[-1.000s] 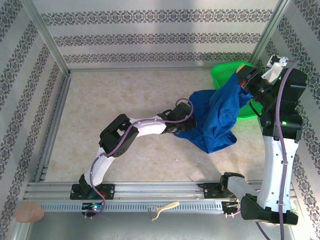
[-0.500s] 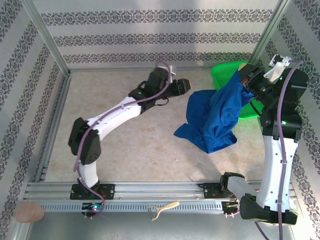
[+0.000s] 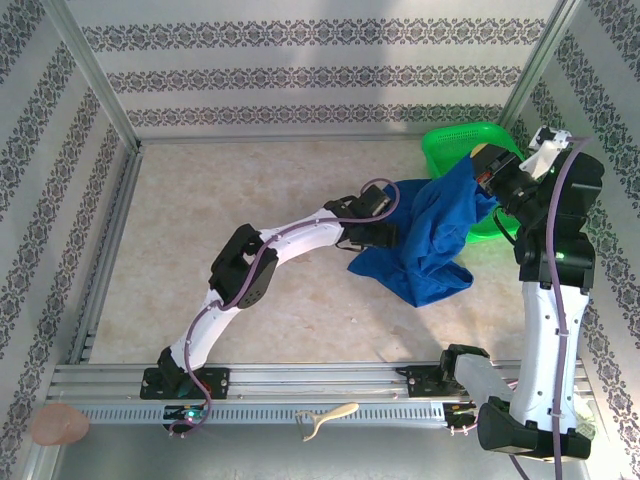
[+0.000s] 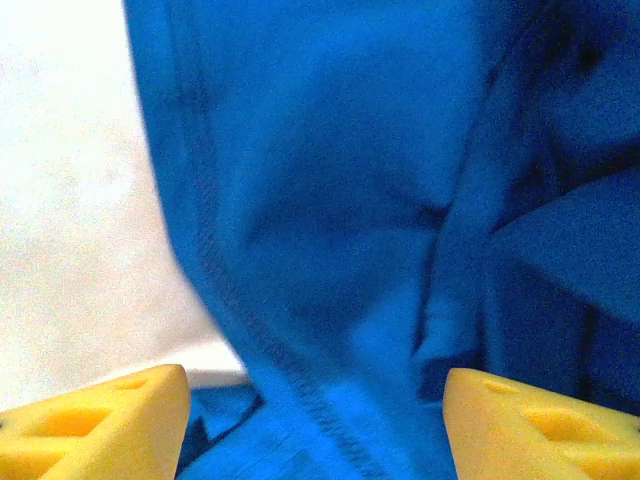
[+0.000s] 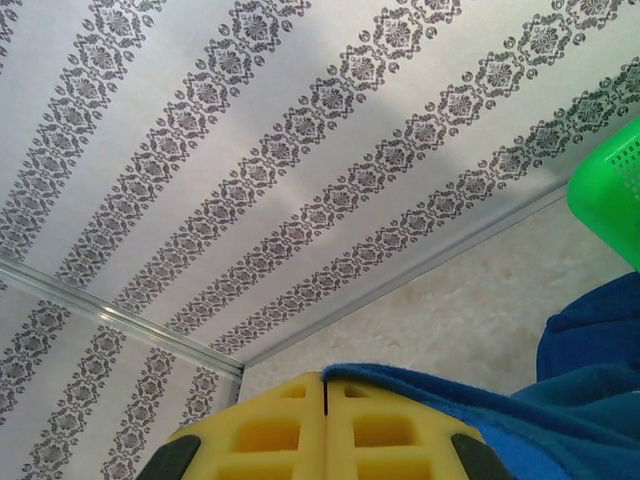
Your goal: Fold the inside-out t-shirt
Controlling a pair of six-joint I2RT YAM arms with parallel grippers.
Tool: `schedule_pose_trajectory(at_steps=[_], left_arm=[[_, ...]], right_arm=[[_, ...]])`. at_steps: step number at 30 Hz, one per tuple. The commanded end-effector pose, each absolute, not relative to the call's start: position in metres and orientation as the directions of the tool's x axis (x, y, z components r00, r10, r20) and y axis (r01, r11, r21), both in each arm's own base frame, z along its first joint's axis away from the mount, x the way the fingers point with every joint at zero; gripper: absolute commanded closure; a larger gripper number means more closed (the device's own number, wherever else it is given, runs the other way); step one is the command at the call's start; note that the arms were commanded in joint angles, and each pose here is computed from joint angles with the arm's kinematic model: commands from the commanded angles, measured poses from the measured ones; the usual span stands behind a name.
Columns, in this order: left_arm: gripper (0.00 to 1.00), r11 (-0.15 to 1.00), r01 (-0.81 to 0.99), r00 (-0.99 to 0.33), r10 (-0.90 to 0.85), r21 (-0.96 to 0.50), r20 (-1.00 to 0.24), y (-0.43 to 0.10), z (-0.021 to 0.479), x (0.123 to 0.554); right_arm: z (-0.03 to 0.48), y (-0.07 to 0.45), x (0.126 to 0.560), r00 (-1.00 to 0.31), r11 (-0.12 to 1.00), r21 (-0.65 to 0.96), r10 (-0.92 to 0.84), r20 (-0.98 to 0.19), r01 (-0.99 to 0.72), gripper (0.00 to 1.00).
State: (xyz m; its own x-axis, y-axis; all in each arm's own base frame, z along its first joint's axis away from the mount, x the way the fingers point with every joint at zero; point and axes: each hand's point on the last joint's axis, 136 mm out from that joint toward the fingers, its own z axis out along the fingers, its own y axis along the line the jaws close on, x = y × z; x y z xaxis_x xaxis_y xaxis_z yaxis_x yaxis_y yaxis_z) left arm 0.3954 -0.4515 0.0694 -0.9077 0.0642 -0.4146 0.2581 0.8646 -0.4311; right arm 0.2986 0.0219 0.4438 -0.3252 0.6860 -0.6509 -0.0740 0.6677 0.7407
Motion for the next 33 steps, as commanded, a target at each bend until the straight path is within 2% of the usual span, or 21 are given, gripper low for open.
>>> schedule_pose_trajectory(at_steps=[1,13,15,17,20,21,23,26,29,33], left_arm=[[0.32,0.897,0.257,-0.909,0.098,-0.36,-0.406,-0.444,0.056,0.395],[0.36,0.908,0.237,-0.924,0.101,-0.346,-0.369,-0.451,0.029,0.397],[0.46,0.907,0.24,-0.923,0.102,-0.347,-0.371,-0.453,0.028,0.398],[0.61,0.905,0.242,-0.922,0.102,-0.35,-0.375,-0.454,0.027,0.399],[0.96,0.903,0.251,-0.912,0.1,-0.349,-0.398,-0.455,0.036,0.404],[1.0,0.904,0.255,-0.906,0.099,-0.344,-0.411,-0.453,0.043,0.408],[1.0,0.901,0.262,-0.89,0.087,-0.346,-0.448,-0.446,0.068,0.419],[1.0,0.886,0.268,-0.851,0.034,-0.378,-0.524,-0.423,0.135,0.442],[1.0,0.857,0.286,-0.79,-0.042,-0.429,-0.612,-0.386,0.221,0.46],[1.0,0.794,0.318,-0.688,-0.182,-0.517,-0.703,-0.318,0.342,0.462]], right_arm=[[0.45,0.022,0.296,-0.306,0.673,0.732,0.679,-0.668,-0.104,1.0],[0.453,0.024,0.295,-0.306,0.671,0.733,0.678,-0.668,-0.112,1.0],[0.453,0.024,0.295,-0.307,0.671,0.733,0.678,-0.668,-0.114,1.0],[0.454,0.024,0.294,-0.304,0.671,0.732,0.678,-0.669,-0.115,1.0],[0.455,0.024,0.293,-0.303,0.672,0.731,0.677,-0.671,-0.116,1.0],[0.456,0.023,0.294,-0.301,0.674,0.73,0.677,-0.672,-0.114,1.0],[0.458,0.023,0.293,-0.298,0.674,0.73,0.678,-0.672,-0.115,1.0],[0.463,0.023,0.292,-0.292,0.671,0.731,0.68,-0.673,-0.121,1.0],[0.471,0.022,0.292,-0.281,0.67,0.731,0.682,-0.675,-0.129,1.0],[0.485,0.02,0.29,-0.256,0.672,0.727,0.684,-0.683,-0.143,1.0]])
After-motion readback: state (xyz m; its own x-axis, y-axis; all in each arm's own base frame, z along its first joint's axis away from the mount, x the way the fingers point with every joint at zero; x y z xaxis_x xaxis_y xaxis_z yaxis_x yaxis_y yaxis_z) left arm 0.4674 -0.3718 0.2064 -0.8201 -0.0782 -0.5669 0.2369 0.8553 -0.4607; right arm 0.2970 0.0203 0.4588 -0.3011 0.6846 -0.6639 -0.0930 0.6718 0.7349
